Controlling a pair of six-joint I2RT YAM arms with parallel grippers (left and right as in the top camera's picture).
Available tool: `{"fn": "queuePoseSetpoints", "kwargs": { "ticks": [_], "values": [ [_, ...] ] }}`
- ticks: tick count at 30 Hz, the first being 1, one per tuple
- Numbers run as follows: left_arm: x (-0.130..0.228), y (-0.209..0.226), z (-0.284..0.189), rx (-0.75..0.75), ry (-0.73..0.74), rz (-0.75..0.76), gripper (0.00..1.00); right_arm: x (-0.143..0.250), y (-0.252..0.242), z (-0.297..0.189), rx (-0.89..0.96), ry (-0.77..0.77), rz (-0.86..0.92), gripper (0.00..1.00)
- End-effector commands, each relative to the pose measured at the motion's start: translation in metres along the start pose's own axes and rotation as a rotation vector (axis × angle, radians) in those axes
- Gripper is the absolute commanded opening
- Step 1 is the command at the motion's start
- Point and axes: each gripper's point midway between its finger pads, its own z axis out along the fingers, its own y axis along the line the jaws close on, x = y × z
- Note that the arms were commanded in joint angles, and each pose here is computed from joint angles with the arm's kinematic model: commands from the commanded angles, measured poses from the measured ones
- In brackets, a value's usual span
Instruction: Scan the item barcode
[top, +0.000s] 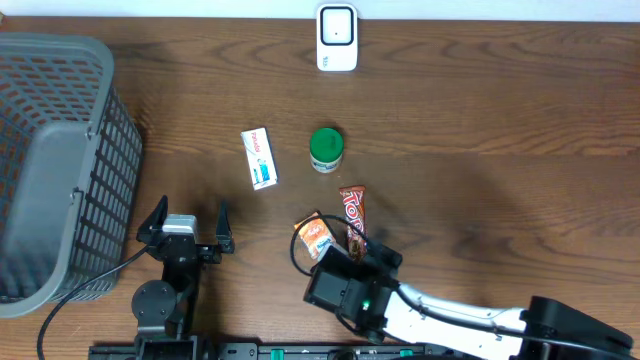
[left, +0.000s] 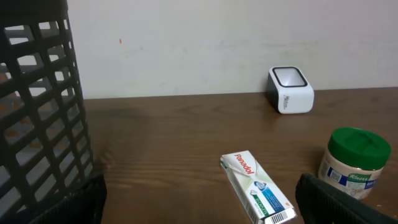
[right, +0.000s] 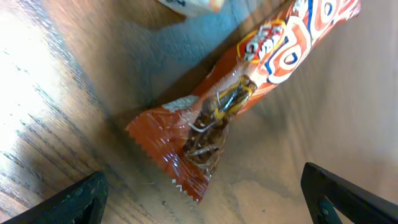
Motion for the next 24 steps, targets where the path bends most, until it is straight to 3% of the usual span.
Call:
{"fn": "queuePoseSetpoints", "kwargs": {
  "ticks": [1, 6, 11, 20, 24],
  "values": [
    [-0.002, 0.001, 0.000, -0.008, -0.008, -0.004, 0.96, 0.025, 0.015, 0.015, -0.001, 0.076, -0.114, 0.94],
    [-0.002, 0.001, 0.000, -0.008, -0.008, -0.004, 0.96, 0.020, 0.018, 0.015, -0.004, 0.056, -0.144, 0.83],
    [-0.002, 0.001, 0.000, -0.008, -0.008, -0.004, 0.96, 0.012, 0.021, 0.016, -0.021, 0.026, -0.156, 0.57],
    [-0.002, 0.001, 0.000, -0.008, -0.008, -0.004, 0.96, 0.019, 0.022, 0.036, -0.014, 0.080, -0.183, 0.64],
    [-0.002, 0.001, 0.000, -0.008, -0.008, -0.004, 0.96, 0.026, 0.026, 0.049, -0.013, 0.117, -0.204, 0.61]
  ]
}}
